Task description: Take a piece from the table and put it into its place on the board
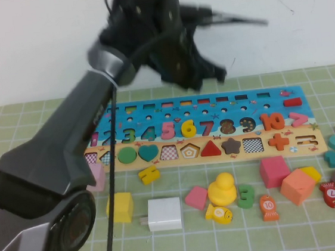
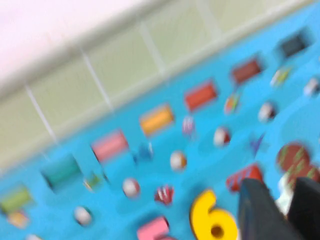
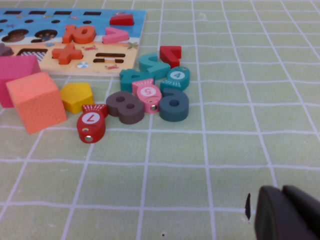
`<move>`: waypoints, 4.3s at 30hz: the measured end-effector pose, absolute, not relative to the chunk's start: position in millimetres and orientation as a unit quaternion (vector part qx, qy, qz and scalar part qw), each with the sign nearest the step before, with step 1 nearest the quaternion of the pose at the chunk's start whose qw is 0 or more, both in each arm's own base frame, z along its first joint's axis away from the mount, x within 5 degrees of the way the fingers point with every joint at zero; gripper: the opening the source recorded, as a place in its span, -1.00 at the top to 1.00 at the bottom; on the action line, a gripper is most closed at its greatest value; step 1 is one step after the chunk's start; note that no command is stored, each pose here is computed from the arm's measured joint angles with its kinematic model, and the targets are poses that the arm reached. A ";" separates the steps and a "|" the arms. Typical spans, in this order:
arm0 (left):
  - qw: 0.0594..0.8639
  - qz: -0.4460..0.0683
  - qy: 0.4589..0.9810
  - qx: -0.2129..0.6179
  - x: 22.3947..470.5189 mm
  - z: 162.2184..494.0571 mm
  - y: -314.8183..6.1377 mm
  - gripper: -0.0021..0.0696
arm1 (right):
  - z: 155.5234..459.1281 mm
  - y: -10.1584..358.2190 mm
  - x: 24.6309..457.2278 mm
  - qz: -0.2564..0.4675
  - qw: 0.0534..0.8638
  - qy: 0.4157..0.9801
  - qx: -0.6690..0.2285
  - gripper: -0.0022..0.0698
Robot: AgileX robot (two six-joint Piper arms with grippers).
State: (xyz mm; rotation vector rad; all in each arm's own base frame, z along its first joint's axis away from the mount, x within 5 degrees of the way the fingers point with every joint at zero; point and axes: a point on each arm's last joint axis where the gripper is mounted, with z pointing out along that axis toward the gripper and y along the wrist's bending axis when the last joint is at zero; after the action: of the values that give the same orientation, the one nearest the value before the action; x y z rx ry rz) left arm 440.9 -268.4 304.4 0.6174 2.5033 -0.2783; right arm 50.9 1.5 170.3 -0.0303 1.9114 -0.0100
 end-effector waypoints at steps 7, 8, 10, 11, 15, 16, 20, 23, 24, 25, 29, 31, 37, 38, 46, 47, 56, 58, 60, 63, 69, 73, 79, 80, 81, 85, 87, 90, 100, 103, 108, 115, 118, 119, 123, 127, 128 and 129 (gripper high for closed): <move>0.400 -0.120 0.875 0.244 413.0 405.5 -249.6 0.91 | 170.3 1.5 50.9 -0.004 0.577 0.817 -0.013 0.95; 0.413 -0.121 0.868 0.246 405.8 419.6 -245.1 0.92 | 170.3 1.5 50.9 -0.004 0.577 0.817 -0.013 0.95; 0.449 -0.117 0.850 0.250 385.1 455.9 -231.0 0.93 | 170.3 1.5 50.9 -0.004 0.577 0.817 -0.013 0.95; 0.465 -0.117 0.841 0.251 374.6 470.8 -226.2 0.93 | 170.3 1.5 50.9 -0.004 0.577 0.817 -0.013 0.95; 0.540 -0.101 0.798 0.248 315.0 537.9 -202.0 0.94 | 170.3 1.5 50.9 -0.004 0.577 0.817 -0.013 0.95; 0.555 -0.097 0.789 0.247 300.3 550.6 -196.8 0.94 | 170.3 1.5 50.9 -0.004 0.577 0.817 -0.013 0.95; 0.584 -0.077 0.763 0.267 249.9 580.0 -188.1 0.94 | 170.3 1.5 50.9 -0.004 0.577 0.817 -0.013 0.95; 0.592 -0.025 0.753 0.287 221.5 585.9 -189.9 0.94 | 170.3 1.5 50.9 -0.004 0.577 0.817 -0.013 0.95; 0.596 -0.014 0.748 0.293 210.4 588.0 -191.3 0.94 | 170.3 1.5 50.9 -0.004 0.577 0.817 -0.013 0.95; 0.598 0.004 0.745 0.296 201.4 587.9 -193.0 0.94 | 170.3 1.5 50.9 -0.004 0.577 0.817 -0.013 0.95; 0.608 0.041 0.735 0.296 169.8 585.9 -193.7 0.94 | 170.3 1.5 50.9 -0.004 0.577 0.817 -0.013 0.95; 0.613 0.036 0.731 0.298 154.5 585.6 -188.4 0.94 | 170.3 1.5 50.9 -0.004 0.577 0.817 -0.013 0.95; 0.617 0.001 0.729 0.295 117.5 580.2 -142.5 0.94 | 170.3 1.5 50.9 -0.004 0.577 0.817 -0.013 0.95; 0.617 0.004 0.730 0.292 114.9 576.9 -133.2 0.94 | 170.3 1.5 50.9 -0.004 0.577 0.817 -0.013 0.95; 0.597 0.021 0.756 0.269 102.2 527.2 -85.3 0.94 | 170.3 1.5 50.9 -0.004 0.577 0.817 -0.013 0.95; 0.593 0.022 0.758 0.271 101.2 517.7 -82.9 0.94 | 170.3 1.5 50.9 -0.004 0.577 0.817 -0.013 0.95; 0.578 -0.019 0.763 0.289 95.1 448.4 -82.0 0.94 | 170.3 1.5 50.9 -0.004 0.577 0.817 -0.013 0.95; 0.565 -0.025 0.771 0.291 94.3 440.1 -83.6 0.94 | 170.3 1.5 50.9 -0.004 0.577 0.817 -0.013 0.95; 0.551 -0.034 0.780 0.295 93.1 434.1 -86.2 0.94 | 170.3 1.5 50.9 -0.004 0.577 0.817 -0.013 0.95; 0.527 -0.056 0.793 0.300 90.0 428.4 -89.4 0.94 | 170.3 1.5 50.9 -0.004 0.577 0.817 -0.013 0.95; 0.504 -0.077 0.806 0.302 86.7 423.6 -92.0 0.94 | 170.3 1.5 50.9 -0.004 0.577 0.817 -0.013 0.95; 0.475 -0.104 0.820 0.302 83.1 419.0 -94.5 0.95 | 170.3 1.5 50.9 -0.004 0.577 0.817 -0.013 0.95; 0.519 -0.133 0.790 0.300 93.1 404.9 -87.7 0.95 | 170.3 1.5 50.9 -0.004 0.577 0.817 -0.013 0.95; 0.530 -0.141 0.781 0.298 95.0 397.5 -87.3 0.95 | 170.3 1.5 50.9 -0.004 0.577 0.817 -0.013 0.95; 0.552 -0.152 0.767 0.290 96.9 391.0 -85.1 0.95 | 170.3 1.5 50.9 -0.004 0.577 0.817 -0.013 0.95; 0.628 -0.189 0.723 0.215 95.2 357.3 -65.2 0.95 | 170.3 1.5 50.9 -0.004 0.577 0.817 -0.012 0.95; 0.651 -0.199 0.712 0.173 88.9 335.9 -53.4 0.95 | 170.3 1.5 50.9 -0.003 0.577 0.817 -0.011 0.95; 0.660 -0.193 0.716 0.121 76.9 292.8 -37.2 0.95 | 170.3 1.5 50.9 -0.002 0.577 0.817 -0.010 0.95; 0.642 -0.142 0.753 0.020 54.0 189.1 -13.9 0.95 | 170.3 1.5 50.9 -0.001 0.577 0.817 -0.008 0.95; 0.637 -0.126 0.760 -0.013 54.4 186.0 -10.6 0.95 | 170.3 1.5 50.9 -0.001 0.577 0.817 -0.008 0.95; 0.619 -0.097 0.778 -0.034 53.8 180.6 -7.1 0.95 | 170.3 1.5 50.9 -0.001 0.577 0.817 -0.008 0.95; 0.602 -0.086 0.794 -0.031 52.7 176.2 -6.7 0.95 | 170.3 1.5 50.9 -0.001 0.577 0.817 -0.008 0.95; 0.601 -0.085 0.794 -0.030 52.7 176.0 -6.7 0.95 | 170.3 1.5 50.9 -0.001 0.577 0.817 -0.008 0.95; 0.600 -0.084 0.795 -0.029 52.6 175.9 -6.7 0.95 | 170.3 1.5 50.9 -0.001 0.577 0.817 -0.008 0.95; 0.600 -0.084 0.795 -0.029 52.6 175.9 -6.7 0.95 | 170.3 1.5 50.9 -0.001 0.577 0.817 -0.008 0.95; 0.600 -0.084 0.795 -0.028 52.6 175.9 -6.7 0.95 | 170.3 1.5 50.9 -0.001 0.577 0.817 -0.008 0.95; 0.600 -0.084 0.795 -0.028 52.6 175.9 -6.7 0.95 | 170.3 1.5 50.9 -0.001 0.577 0.817 -0.008 0.95; 0.600 -0.084 0.795 -0.028 52.6 175.9 -6.7 0.95 | 170.3 1.5 50.9 -0.001 0.577 0.817 -0.008 0.95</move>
State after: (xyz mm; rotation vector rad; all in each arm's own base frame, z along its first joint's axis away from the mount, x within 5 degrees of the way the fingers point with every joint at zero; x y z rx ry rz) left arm 52.6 -6.7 175.9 -0.0654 1.8424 -0.1942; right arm 50.9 1.5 170.3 -0.0194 1.9115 -0.0024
